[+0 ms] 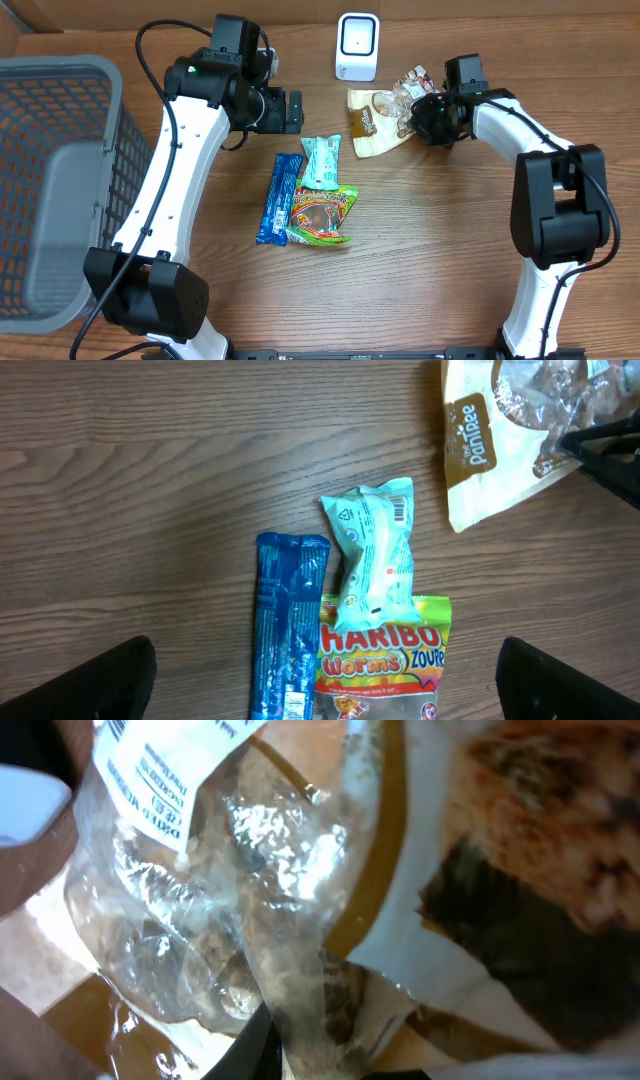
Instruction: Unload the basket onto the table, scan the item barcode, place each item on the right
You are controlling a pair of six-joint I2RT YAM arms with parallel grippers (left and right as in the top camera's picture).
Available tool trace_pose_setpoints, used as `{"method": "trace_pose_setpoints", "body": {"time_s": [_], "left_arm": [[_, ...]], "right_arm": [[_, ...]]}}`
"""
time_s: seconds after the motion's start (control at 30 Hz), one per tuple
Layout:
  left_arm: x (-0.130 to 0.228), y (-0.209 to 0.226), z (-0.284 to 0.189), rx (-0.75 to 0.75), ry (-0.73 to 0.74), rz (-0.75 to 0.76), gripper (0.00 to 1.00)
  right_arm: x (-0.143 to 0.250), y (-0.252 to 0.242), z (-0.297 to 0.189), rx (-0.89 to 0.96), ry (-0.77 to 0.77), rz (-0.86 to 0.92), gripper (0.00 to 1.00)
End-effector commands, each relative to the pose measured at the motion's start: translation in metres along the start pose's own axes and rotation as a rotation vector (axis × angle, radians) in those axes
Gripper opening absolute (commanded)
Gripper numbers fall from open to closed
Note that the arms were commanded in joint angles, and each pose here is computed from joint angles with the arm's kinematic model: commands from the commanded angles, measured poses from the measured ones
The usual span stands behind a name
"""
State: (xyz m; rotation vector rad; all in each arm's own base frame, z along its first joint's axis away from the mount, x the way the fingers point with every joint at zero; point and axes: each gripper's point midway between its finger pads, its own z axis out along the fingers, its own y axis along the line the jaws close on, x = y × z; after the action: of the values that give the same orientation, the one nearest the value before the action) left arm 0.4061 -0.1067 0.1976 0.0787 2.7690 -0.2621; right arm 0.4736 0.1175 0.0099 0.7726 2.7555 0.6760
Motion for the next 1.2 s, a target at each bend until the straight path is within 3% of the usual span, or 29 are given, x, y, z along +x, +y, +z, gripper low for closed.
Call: {"method": "trace_pose_setpoints", "body": {"time_s": [0.0,0.17,0.33,0.37,0.47,0.57,0.6,0.73,0.97,1.17], "left_arm": [[0.003,-0.003,0.006,0.008,0.018,0.028,1.00],[0.003,-0.003,0.006,0.008,0.018,0.028,1.00],[0.002,-0.004,0.006,0.009,0.016,0.028,1.00],[0.002,-0.004,0.006,0.009,0.016,0.029,1.00],[0.002,-0.004,0.006,0.009,0.015,0.029,1.00],[0.002,-0.004,0.006,0.009,0.014,0.029,1.00],[0.001,-0.004,0.006,0.009,0.012,0.029,1.00],[0.000,-0.004,0.006,0.010,0.008,0.030,1.00],[0.000,-0.004,0.006,0.010,0.007,0.030,1.00],[-0.001,-0.005,0.006,0.011,0.004,0.030,1.00]], "right_arm": [[0.009,-0.039,0.006,0.098,0.067,-0.064,0.04],[0.039,-0.060,-0.017,0.145,0.240,-0.347,0.04],[0.046,-0.092,-0.041,0.269,0.341,-0.442,0.06],[0.041,-0.098,-0.046,0.300,0.334,-0.444,0.13],[0.021,-0.101,-0.058,0.318,0.294,-0.417,0.59],[0.000,-0.086,-0.071,0.199,0.250,-0.337,0.89],[-0.002,-0.082,-0.073,0.162,0.248,-0.325,0.92],[0.001,-0.067,-0.077,0.004,0.274,-0.239,0.93],[0.033,-0.070,-0.058,-0.026,0.360,-0.096,0.90],[0.044,-0.079,-0.025,-0.025,0.323,-0.019,0.79]]}}
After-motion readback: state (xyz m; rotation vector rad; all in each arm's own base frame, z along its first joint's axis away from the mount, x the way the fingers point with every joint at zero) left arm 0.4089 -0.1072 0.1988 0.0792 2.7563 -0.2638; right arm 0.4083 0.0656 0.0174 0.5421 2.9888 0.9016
